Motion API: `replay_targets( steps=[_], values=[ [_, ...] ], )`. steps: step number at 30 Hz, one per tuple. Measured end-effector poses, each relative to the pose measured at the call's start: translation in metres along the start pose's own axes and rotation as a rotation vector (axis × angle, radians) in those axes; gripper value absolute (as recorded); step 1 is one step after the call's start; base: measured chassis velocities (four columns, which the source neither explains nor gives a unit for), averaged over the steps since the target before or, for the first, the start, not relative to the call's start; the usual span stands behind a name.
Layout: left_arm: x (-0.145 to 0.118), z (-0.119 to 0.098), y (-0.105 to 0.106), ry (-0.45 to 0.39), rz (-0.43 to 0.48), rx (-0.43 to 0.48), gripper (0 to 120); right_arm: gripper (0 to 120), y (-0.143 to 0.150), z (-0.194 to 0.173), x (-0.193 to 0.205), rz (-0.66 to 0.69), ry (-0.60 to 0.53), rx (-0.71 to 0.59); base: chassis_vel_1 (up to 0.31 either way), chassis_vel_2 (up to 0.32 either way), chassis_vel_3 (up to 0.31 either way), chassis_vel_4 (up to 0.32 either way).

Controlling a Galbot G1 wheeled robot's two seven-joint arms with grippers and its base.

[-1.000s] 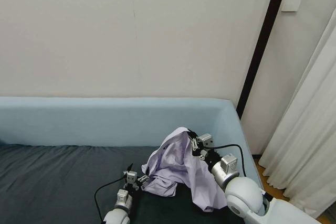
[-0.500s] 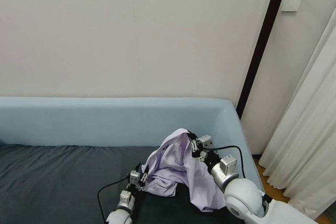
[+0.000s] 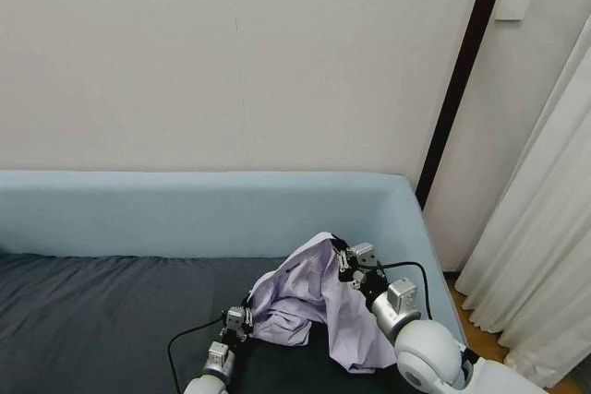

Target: Pick up the clothes from the sofa and hang them on the clothes hanger.

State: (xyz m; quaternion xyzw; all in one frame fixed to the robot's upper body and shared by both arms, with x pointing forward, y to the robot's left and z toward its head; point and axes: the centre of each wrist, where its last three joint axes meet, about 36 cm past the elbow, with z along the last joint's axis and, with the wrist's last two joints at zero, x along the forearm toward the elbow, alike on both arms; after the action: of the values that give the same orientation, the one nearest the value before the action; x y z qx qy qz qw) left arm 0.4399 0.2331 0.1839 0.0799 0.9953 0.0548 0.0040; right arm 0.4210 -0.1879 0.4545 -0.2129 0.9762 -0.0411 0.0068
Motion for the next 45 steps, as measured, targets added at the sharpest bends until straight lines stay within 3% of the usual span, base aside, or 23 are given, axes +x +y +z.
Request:
replay_targets(
  steps=[3,4,5,8,9,10,14,15,19,20,22,25,26,29,31,34,37,40,41,45],
  values=[
    [0.008,-0.027,0.001,-0.044,-0.046,0.006,0,0,-0.003,-0.007,0.001,0.009,-0.006,0.007,0.000,0.000,0.000,0.000],
    [0.011,-0.050,0.004,-0.068,-0.055,0.019,0,0,-0.006,-0.015,0.001,0.013,-0.010,0.009,0.000,0.000,0.000,0.000],
    [0.011,-0.050,0.004,-0.068,-0.055,0.019,0,0,-0.006,-0.015,0.001,0.013,-0.010,0.009,0.000,0.000,0.000,0.000],
    [0.009,-0.115,0.021,-0.130,-0.040,0.025,0,0,-0.012,-0.043,-0.004,0.019,-0.021,0.018,0.000,0.000,0.000,0.000],
    [0.009,-0.115,0.021,-0.130,-0.040,0.025,0,0,-0.012,-0.043,-0.004,0.019,-0.021,0.018,0.000,0.000,0.000,0.000],
    [0.003,-0.150,0.033,-0.146,-0.032,0.022,0,0,-0.013,-0.055,-0.007,0.020,-0.021,0.015,0.000,0.000,0.000,0.000],
    [-0.028,-0.254,0.061,-0.168,0.014,0.017,0,0,-0.021,-0.088,-0.030,0.036,-0.013,0.007,0.000,0.000,0.000,0.000],
    [-0.028,-0.254,0.061,-0.168,0.014,0.017,0,0,-0.021,-0.088,-0.030,0.036,-0.013,0.007,0.000,0.000,0.000,0.000],
    [-0.076,-0.328,0.079,-0.174,0.047,-0.011,0,0,-0.040,-0.125,-0.069,0.072,-0.051,0.024,0.000,0.000,0.000,0.000],
    [-0.076,-0.328,0.079,-0.174,0.047,-0.011,0,0,-0.040,-0.125,-0.069,0.072,-0.051,0.024,0.000,0.000,0.000,0.000],
    [-0.105,-0.352,0.081,-0.169,0.049,-0.048,0,0,-0.050,-0.148,-0.088,0.098,-0.083,0.023,0.000,0.000,0.000,0.000],
    [-0.148,-0.403,0.082,-0.202,0.007,-0.109,0,0,-0.062,-0.186,-0.113,0.129,-0.133,0.009,0.000,0.000,0.000,0.000],
    [-0.148,-0.403,0.082,-0.202,0.007,-0.109,0,0,-0.062,-0.186,-0.113,0.129,-0.133,0.009,0.000,0.000,0.000,0.000],
    [-0.173,-0.453,0.088,-0.238,-0.059,-0.154,0,0,-0.067,-0.226,-0.128,0.129,-0.186,0.034,0.000,0.000,0.000,0.000],
    [-0.176,-0.463,0.090,-0.241,-0.077,-0.163,0,0,-0.067,-0.236,-0.131,0.127,-0.200,0.039,0.000,0.000,0.000,0.000],
    [-0.179,-0.497,0.103,-0.221,-0.158,-0.215,0,0,-0.063,-0.264,-0.146,0.127,-0.233,0.073,0.000,0.000,0.000,0.000],
    [-0.172,-0.501,0.107,-0.202,-0.192,-0.236,0,0,-0.059,-0.267,-0.149,0.118,-0.220,0.092,0.000,0.000,0.000,0.000],
    [-0.134,-0.497,0.107,-0.176,-0.215,-0.234,0,0,-0.048,-0.259,-0.128,0.057,-0.193,0.119,0.000,0.000,0.000,0.000],
    [-0.134,-0.497,0.107,-0.176,-0.215,-0.234,0,0,-0.048,-0.259,-0.128,0.057,-0.193,0.119,0.000,0.000,0.000,0.000],
    [-0.055,-0.508,0.120,-0.207,-0.259,-0.232,0,0,-0.028,-0.245,-0.068,-0.088,-0.203,0.186,0.000,0.000,0.000,0.000]
  ],
)
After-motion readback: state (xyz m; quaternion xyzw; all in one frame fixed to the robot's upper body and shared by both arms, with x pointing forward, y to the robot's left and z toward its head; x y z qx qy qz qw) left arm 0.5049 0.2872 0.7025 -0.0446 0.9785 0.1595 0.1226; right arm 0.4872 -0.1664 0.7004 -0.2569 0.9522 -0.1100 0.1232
